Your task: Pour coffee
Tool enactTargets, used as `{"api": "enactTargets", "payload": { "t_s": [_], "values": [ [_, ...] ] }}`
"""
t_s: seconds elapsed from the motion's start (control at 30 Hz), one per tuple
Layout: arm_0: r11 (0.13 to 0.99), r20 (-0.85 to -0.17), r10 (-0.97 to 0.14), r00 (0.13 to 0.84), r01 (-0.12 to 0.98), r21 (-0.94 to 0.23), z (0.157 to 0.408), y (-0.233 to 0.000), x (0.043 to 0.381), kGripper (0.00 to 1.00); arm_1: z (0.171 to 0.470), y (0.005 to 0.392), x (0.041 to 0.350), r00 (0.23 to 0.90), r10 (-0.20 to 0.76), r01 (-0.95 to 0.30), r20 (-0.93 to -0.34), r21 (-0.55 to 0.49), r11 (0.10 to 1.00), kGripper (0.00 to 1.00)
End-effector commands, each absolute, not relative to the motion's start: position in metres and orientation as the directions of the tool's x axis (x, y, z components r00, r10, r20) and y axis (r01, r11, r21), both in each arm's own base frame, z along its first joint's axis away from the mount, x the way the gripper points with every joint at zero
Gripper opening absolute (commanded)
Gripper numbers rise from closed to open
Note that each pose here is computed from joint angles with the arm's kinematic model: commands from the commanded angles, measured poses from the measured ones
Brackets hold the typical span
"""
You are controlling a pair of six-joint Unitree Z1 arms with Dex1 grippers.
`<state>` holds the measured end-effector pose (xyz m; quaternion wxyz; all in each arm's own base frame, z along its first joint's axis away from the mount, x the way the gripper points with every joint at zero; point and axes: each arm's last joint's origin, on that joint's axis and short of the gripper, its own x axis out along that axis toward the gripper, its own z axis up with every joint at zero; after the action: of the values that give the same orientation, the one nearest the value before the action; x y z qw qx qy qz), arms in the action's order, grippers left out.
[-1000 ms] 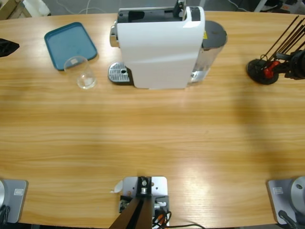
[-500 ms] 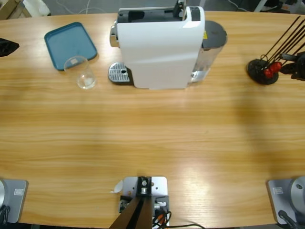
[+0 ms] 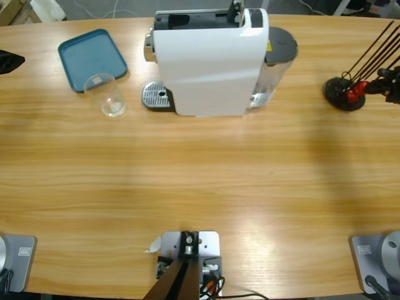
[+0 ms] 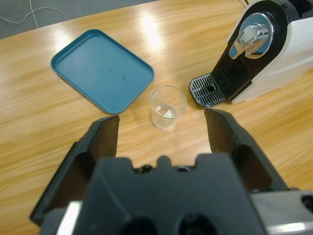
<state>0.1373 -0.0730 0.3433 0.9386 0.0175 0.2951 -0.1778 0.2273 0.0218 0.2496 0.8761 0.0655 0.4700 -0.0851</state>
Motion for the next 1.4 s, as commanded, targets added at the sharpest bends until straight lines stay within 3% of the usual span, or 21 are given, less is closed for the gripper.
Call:
{"api": "enactTargets", "payload": {
  "t_s": [0.03,0.3,0.5,0.57,0.73,0.83,0.87,0.93,1.0,1.4],
  "values": [
    [0.933,-0.594,-0.318,0.740,0.355,-0.057,0.337,-0.075,0.141,0.745,0.236,0.029,0.243,0.490,-0.073,0.184,-0.869,0.022,0.983,0.867],
    [0.933,-0.594,-0.317,0.739,0.355,-0.057,0.337,-0.075,0.141,0.747,0.231,0.030,0.253,0.488,-0.073,0.176,-0.870,0.016,0.984,0.841],
    [0.933,-0.596,-0.317,0.738,0.355,-0.056,0.336,-0.074,0.141,0.745,0.227,0.030,0.255,0.477,-0.077,0.180,-0.875,0.012,0.984,0.730],
    [0.934,-0.595,-0.315,0.739,0.354,-0.055,0.337,-0.075,0.141,0.745,0.226,0.029,0.256,0.473,-0.079,0.185,-0.878,0.011,0.983,0.632],
    [0.934,-0.596,-0.315,0.739,0.354,-0.055,0.336,-0.074,0.141,0.744,0.227,0.028,0.256,0.476,-0.083,0.190,-0.875,0.011,0.982,0.625],
    [0.934,-0.595,-0.315,0.739,0.354,-0.055,0.336,-0.074,0.141,0.746,0.228,0.027,0.254,0.481,-0.086,0.192,-0.873,0.009,0.981,0.481],
    [0.934,-0.596,-0.315,0.739,0.354,-0.055,0.336,-0.074,0.141,0.745,0.228,0.027,0.254,0.482,-0.088,0.194,-0.872,0.008,0.981,0.323],
    [0.934,-0.595,-0.316,0.739,0.354,-0.055,0.337,-0.074,0.141,0.744,0.228,0.027,0.254,0.481,-0.094,0.197,-0.871,0.003,0.980,0.112],
    [0.933,-0.594,-0.316,0.740,0.355,-0.054,0.337,-0.074,0.141,0.745,0.227,0.027,0.253,0.481,-0.100,0.201,-0.871,-0.001,0.980,0.000],
    [0.933,-0.592,-0.317,0.741,0.355,-0.054,0.337,-0.074,0.140,0.746,0.224,0.025,0.254,0.470,-0.141,0.223,-0.871,-0.038,0.974,0.000]
  ]
}}
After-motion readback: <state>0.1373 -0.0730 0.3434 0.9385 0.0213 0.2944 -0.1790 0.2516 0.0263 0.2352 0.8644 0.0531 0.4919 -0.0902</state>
